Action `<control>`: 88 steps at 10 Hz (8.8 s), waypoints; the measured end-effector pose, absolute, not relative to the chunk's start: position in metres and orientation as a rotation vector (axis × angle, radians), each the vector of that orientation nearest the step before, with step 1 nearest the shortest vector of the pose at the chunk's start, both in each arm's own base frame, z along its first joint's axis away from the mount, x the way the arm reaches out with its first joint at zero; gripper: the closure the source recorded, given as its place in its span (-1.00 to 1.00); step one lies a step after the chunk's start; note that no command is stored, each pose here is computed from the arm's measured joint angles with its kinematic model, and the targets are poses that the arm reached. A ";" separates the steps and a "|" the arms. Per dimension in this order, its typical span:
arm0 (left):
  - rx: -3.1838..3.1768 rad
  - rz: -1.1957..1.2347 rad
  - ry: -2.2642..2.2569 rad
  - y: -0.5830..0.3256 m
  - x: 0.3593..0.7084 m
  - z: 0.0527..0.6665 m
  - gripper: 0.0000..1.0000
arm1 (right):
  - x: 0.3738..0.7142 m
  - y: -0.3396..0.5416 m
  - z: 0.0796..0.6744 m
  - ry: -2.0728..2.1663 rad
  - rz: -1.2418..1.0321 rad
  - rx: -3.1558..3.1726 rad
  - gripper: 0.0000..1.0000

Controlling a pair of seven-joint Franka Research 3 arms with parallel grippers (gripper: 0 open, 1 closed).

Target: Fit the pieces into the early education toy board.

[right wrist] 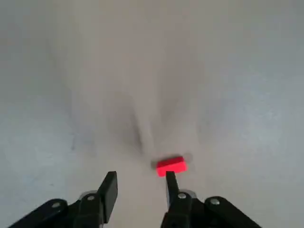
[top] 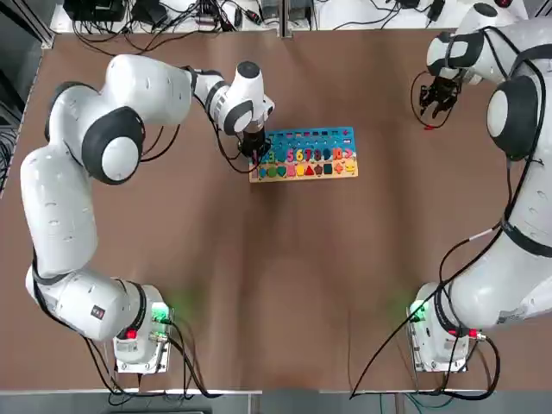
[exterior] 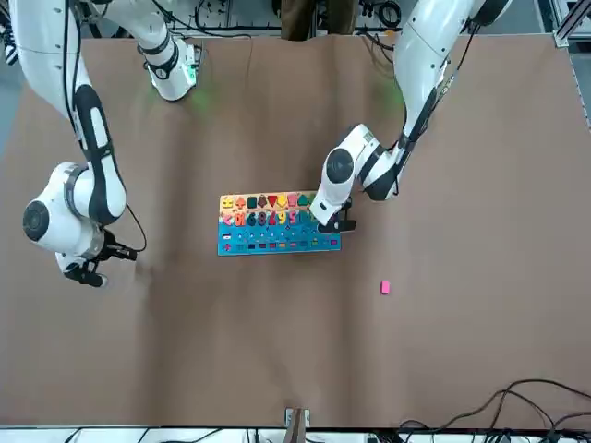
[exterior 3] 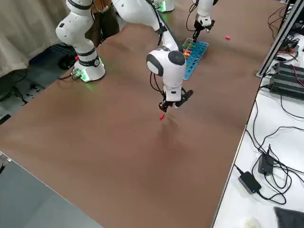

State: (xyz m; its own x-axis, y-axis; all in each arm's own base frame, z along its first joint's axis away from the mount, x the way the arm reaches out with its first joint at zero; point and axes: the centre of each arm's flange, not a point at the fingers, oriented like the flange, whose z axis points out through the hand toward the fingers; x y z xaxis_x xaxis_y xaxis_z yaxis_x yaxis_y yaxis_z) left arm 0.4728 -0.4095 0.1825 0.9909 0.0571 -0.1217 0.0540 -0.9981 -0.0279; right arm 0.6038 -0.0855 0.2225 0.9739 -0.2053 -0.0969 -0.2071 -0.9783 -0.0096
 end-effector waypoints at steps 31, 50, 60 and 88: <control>-3.094 0.219 -0.085 -0.412 0.476 0.182 0.73 | 0.589 -0.102 0.182 0.252 0.208 -3.120 0.27; -3.093 0.221 -0.087 -0.412 0.476 0.182 0.73 | 0.553 0.253 0.222 0.022 0.229 -3.035 0.29; -3.075 0.249 -0.073 -0.412 0.470 0.182 0.73 | 0.545 0.258 0.197 0.093 0.212 -3.073 0.29; -3.145 0.318 -0.013 -0.402 0.485 0.192 0.73 | 0.543 0.254 0.184 0.101 0.165 -3.089 -0.34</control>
